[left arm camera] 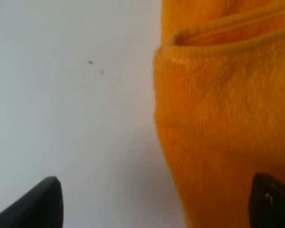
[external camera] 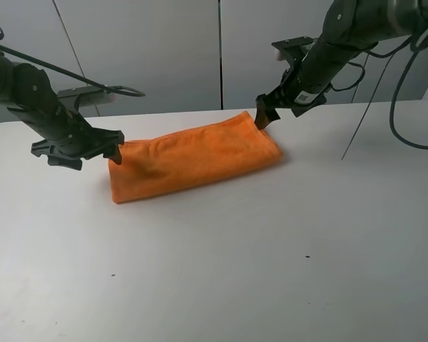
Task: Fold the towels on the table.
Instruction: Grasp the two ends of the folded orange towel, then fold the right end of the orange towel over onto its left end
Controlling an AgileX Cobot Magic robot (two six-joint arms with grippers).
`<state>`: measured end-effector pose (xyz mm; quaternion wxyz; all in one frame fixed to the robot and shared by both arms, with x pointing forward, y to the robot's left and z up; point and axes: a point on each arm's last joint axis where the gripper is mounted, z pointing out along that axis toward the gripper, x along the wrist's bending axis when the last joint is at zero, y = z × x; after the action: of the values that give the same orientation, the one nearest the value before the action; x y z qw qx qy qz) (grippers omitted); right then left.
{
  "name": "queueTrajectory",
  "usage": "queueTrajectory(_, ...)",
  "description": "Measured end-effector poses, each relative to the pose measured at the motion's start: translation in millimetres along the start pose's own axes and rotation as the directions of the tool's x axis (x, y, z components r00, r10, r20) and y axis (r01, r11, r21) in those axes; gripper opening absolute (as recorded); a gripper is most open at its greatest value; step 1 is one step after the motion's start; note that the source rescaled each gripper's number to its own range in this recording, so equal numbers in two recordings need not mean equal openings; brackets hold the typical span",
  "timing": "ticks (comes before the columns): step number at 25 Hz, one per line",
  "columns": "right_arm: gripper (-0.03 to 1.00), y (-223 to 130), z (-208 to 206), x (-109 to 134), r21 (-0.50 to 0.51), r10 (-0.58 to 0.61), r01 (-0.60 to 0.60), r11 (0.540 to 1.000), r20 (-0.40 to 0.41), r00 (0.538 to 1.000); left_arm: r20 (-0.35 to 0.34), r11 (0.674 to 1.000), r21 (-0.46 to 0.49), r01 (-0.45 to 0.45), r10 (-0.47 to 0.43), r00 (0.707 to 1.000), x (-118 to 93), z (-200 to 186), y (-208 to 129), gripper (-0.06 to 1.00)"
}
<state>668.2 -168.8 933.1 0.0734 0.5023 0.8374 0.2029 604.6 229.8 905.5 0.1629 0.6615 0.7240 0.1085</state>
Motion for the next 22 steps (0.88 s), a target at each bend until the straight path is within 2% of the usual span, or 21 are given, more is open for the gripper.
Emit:
queueTrajectory(11, 1.00, -4.7, 22.3, -7.7, 0.050, 0.088, -0.085, 0.995, -0.058, 0.994, -0.006, 0.999, 0.052, 0.010, -0.010, 1.000, 1.1, 26.7, -8.2, 1.00)
queueTrajectory(16, 1.00, -12.0, 27.4, -27.0, 0.062, 0.163, -0.156, 0.986, -0.115, 0.980, -0.004, 0.997, 0.069, 0.029, -0.029, 1.000, 0.8, 33.1, -10.3, 1.00)
queueTrajectory(19, 1.00, -18.7, 29.7, -44.9, 0.063, 0.236, -0.228, 0.972, -0.180, 0.955, -0.004, 0.997, 0.068, 0.029, -0.029, 1.000, 0.7, 33.0, -9.9, 1.00)
queueTrajectory(22, 1.00, -21.5, 34.7, -52.5, 0.053, 0.282, -0.277, 0.959, -0.222, 0.933, -0.006, 0.997, 0.073, 0.029, -0.029, 1.000, 0.7, 32.8, -10.1, 1.00)
